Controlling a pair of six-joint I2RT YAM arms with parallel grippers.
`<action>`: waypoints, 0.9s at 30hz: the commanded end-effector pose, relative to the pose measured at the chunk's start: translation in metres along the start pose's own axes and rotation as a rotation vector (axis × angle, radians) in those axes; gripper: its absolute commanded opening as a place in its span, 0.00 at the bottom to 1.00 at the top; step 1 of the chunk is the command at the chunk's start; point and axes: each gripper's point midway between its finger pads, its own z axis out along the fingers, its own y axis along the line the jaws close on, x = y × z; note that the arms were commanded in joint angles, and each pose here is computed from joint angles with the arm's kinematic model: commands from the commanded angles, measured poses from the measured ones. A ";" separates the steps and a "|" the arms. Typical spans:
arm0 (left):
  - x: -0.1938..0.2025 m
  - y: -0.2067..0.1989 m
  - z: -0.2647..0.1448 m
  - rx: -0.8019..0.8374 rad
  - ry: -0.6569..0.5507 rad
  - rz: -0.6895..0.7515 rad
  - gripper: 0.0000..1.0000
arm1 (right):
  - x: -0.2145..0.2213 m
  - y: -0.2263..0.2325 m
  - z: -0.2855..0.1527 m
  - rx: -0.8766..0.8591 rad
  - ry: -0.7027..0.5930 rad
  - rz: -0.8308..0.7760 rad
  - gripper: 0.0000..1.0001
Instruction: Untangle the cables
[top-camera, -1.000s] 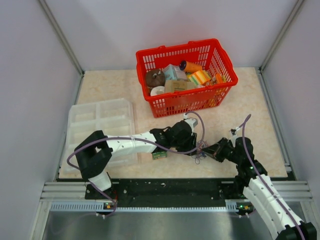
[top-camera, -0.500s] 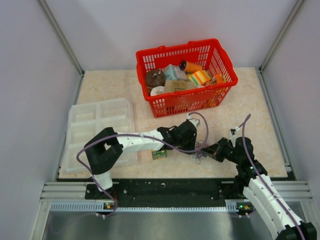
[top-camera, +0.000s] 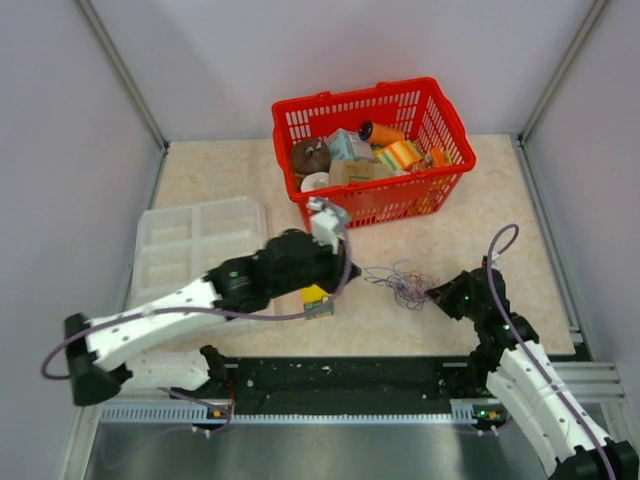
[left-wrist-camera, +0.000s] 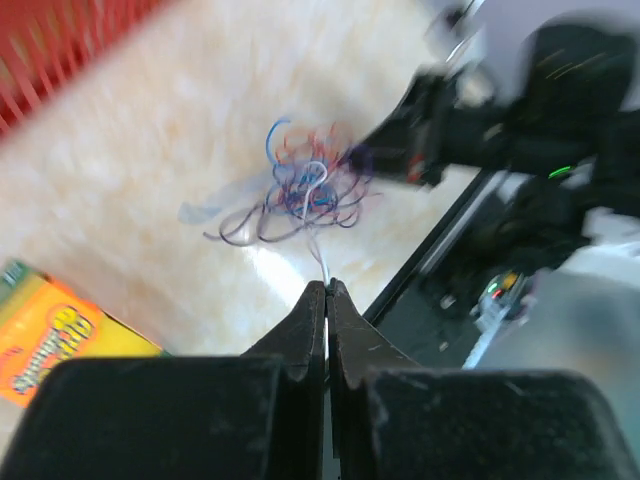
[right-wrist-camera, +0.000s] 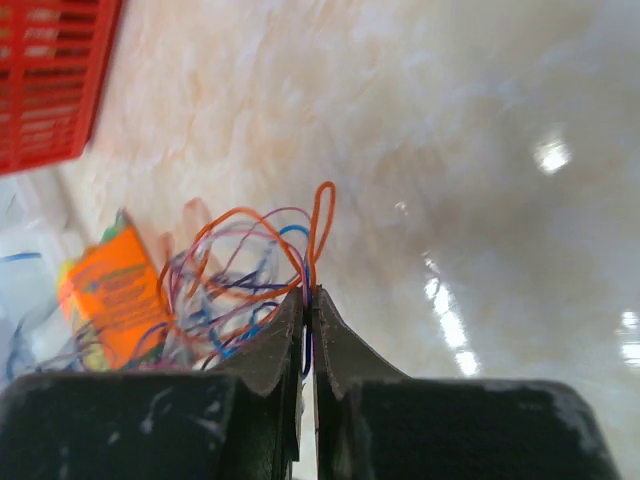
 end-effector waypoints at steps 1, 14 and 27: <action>-0.088 -0.013 -0.103 0.044 -0.370 0.116 0.00 | -0.050 -0.026 -0.005 0.189 -0.228 -0.024 0.00; -0.205 -0.053 -0.282 0.107 -0.729 0.179 0.00 | -0.099 -0.051 -0.013 0.410 -0.347 -0.109 0.06; -0.217 -0.098 -0.238 0.266 -0.642 0.158 0.00 | -0.041 0.080 -0.034 -0.167 -0.005 -0.442 0.55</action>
